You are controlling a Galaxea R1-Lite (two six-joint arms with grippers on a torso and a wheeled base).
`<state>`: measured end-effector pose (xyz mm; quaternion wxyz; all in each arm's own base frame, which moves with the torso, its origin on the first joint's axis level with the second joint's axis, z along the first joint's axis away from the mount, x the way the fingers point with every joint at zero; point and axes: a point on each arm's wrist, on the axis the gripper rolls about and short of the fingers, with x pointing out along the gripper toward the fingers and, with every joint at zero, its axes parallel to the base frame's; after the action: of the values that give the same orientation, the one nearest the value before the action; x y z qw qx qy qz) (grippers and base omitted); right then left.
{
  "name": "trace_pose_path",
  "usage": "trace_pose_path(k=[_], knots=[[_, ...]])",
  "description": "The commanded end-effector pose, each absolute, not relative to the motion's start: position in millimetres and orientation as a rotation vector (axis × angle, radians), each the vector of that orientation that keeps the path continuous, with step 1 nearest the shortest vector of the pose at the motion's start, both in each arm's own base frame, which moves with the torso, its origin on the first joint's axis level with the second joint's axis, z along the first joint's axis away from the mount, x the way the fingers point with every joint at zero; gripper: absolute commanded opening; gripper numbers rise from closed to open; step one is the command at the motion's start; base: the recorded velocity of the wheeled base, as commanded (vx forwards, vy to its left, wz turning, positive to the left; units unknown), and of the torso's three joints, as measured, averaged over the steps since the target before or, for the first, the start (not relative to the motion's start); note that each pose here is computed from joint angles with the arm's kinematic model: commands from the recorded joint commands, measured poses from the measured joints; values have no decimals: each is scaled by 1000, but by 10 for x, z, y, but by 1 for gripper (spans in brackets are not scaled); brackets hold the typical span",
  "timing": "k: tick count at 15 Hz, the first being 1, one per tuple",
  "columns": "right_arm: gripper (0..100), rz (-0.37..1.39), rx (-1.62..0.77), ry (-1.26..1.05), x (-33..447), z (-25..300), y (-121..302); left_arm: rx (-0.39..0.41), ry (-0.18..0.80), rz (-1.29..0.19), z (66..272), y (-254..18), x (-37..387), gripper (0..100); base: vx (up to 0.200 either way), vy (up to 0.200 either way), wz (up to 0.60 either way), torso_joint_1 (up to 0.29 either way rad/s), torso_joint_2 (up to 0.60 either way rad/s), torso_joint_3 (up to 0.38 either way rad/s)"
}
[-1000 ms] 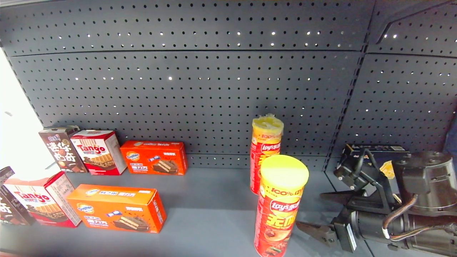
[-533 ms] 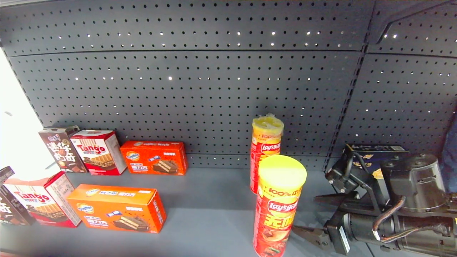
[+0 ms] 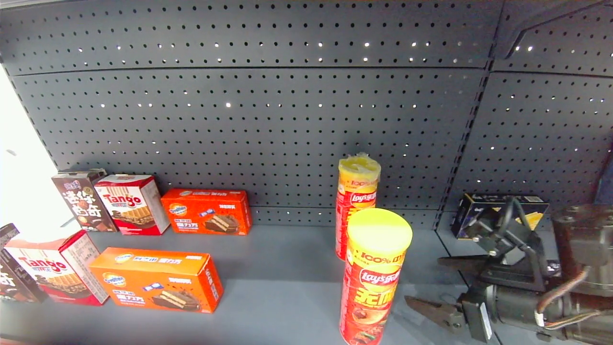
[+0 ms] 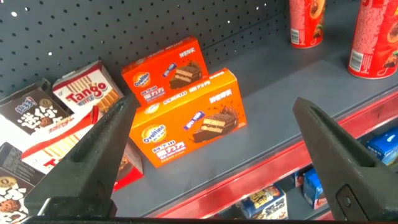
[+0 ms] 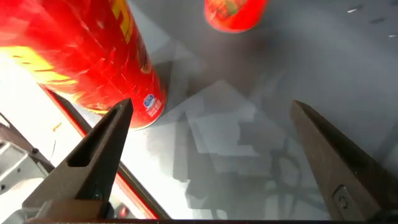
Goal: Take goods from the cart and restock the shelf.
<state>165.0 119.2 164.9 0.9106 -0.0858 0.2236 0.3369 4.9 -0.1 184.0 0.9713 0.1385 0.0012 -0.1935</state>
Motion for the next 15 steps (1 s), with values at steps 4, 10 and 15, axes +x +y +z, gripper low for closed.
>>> trace_pose_path(k=[4, 10, 15], knots=[[100, 485, -110, 174, 776, 1780, 460, 280, -24, -382, 1744, 38, -26, 100, 0, 0, 0, 0, 0, 0], [100, 204, -19, -108, -95, 1610, -88, 262, -106, -358, 1319, 148, -233, 100, 0, 0, 0, 0, 0, 0], [100, 58, -20, -93, -331, 1095, -166, 256, -122, -282, 1029, 177, -279, 100, 0, 0, 0, 0, 0, 0]])
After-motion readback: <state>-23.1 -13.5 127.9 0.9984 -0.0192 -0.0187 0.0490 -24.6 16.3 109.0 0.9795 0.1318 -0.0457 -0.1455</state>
